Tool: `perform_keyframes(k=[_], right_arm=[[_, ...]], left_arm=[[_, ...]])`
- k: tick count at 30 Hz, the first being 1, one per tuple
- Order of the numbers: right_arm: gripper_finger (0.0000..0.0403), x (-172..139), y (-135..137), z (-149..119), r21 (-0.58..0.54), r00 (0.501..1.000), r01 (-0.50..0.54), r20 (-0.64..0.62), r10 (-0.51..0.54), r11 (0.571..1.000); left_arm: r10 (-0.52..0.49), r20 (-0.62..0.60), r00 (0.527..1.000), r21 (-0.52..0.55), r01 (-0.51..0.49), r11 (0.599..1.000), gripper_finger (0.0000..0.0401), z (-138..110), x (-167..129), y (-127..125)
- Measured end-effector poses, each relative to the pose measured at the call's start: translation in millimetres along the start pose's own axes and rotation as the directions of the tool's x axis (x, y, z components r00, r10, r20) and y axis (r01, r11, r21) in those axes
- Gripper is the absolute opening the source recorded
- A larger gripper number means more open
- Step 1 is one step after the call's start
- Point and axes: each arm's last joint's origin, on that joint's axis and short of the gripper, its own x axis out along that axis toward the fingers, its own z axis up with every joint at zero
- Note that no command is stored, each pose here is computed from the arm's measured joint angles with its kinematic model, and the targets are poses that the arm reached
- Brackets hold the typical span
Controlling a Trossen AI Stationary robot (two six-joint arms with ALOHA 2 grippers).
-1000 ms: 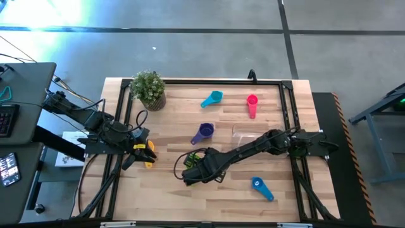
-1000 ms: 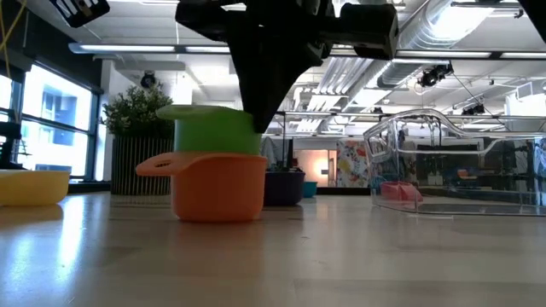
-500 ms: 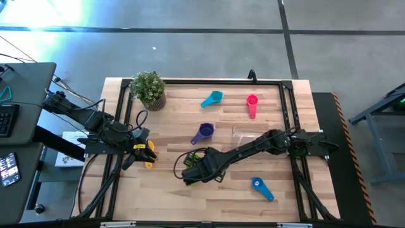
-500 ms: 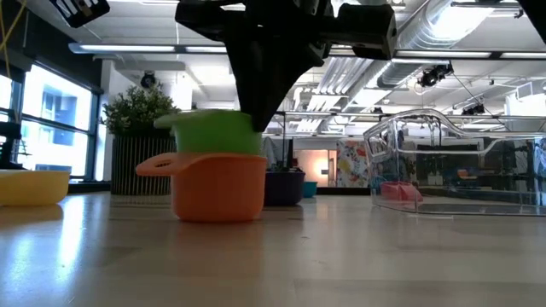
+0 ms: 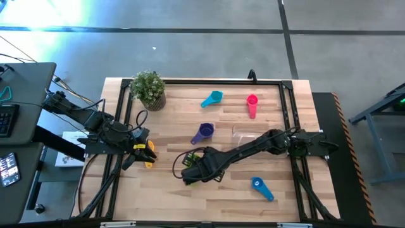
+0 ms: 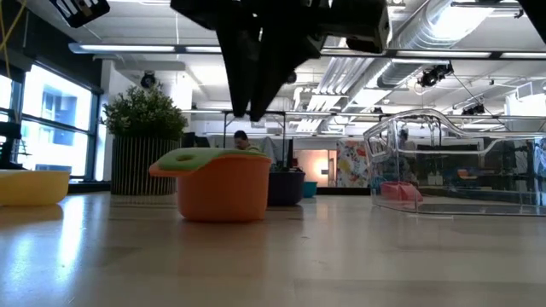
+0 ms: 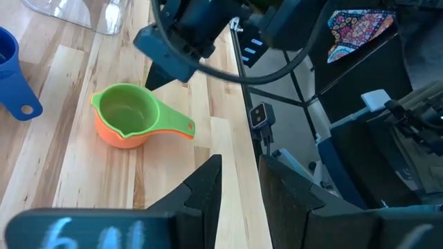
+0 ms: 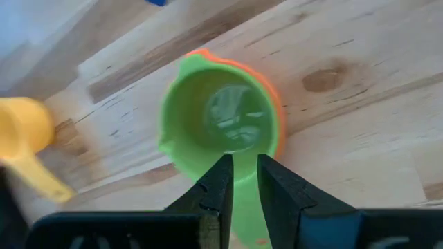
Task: Nest measuring cups in basket
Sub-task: Stack the violet measuring cup on top of the green measuring cup
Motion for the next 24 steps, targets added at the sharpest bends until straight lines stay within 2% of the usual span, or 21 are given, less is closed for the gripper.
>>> perform_keyframes(k=[10, 18, 24], right_arm=[[0.006, -30, 11, 6, -0.084, 0.992, -0.113, 0.055, 0.117, 0.99], [0.006, -37, 6, 7, -0.15, 0.993, -0.081, 0.069, 0.092, 0.985], [0.006, -44, 3, 10, -0.226, 0.994, -0.057, 0.081, 0.077, 0.972]], left_arm=[[0.0, 0.0, 1.0, 0.0, 0.0, 1.0, 0.0087, 0, 0, 0], [0.001, -0.001, 1.0, -0.004, -0.001, 1.0, 0.0087, 0, 0, 0], [0.016, 0.011, 1.0, -0.052, -0.015, 0.999, 0.0087, 0, 0, 0]])
